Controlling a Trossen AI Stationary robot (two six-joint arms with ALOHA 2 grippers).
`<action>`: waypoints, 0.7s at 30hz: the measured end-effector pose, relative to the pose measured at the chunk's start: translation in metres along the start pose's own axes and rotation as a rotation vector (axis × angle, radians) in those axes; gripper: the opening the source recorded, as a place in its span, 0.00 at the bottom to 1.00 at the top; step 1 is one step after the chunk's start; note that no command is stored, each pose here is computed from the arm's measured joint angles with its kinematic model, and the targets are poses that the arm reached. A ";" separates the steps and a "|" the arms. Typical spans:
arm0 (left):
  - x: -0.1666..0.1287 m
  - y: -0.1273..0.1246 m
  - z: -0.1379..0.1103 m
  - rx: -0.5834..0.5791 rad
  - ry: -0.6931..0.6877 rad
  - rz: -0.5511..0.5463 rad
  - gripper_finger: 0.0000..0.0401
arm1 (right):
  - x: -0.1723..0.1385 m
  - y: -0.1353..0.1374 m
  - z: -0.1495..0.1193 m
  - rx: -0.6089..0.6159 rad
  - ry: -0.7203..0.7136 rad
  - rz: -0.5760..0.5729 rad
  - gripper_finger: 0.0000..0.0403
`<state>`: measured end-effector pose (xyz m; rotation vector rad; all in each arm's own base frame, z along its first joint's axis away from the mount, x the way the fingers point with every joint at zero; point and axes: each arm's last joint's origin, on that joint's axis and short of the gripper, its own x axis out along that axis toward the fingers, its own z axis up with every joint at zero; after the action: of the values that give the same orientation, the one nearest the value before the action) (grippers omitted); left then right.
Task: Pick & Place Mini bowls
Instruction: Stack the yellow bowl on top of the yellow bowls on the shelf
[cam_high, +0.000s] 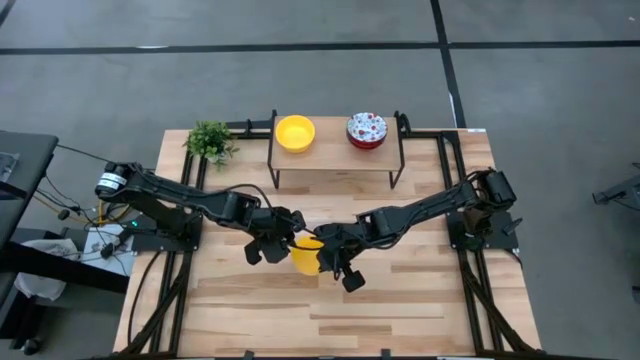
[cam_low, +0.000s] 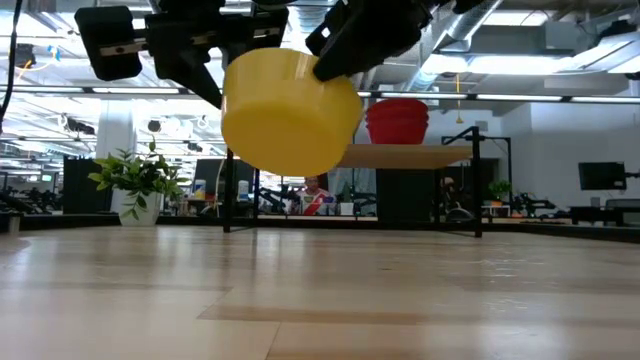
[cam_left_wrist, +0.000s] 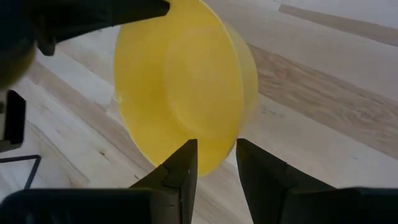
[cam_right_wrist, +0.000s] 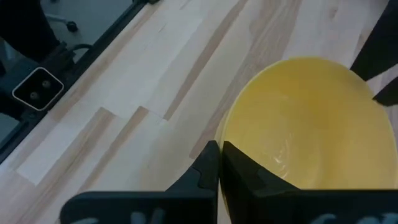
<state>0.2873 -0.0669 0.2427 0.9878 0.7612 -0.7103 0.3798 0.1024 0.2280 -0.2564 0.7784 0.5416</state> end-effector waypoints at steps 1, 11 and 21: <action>0.000 0.000 0.000 0.000 0.000 0.000 0.28 | -0.001 0.000 0.001 -0.001 -0.004 -0.001 0.00; 0.000 -0.005 0.007 0.022 -0.013 -0.015 0.28 | -0.006 -0.002 0.012 -0.015 -0.030 -0.011 0.00; 0.000 -0.006 0.008 0.024 -0.018 -0.019 0.26 | -0.009 -0.002 0.014 -0.011 -0.012 -0.010 0.00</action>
<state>0.2844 -0.0763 0.2422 0.9956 0.7488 -0.7458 0.3839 0.1034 0.2445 -0.2669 0.7620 0.5375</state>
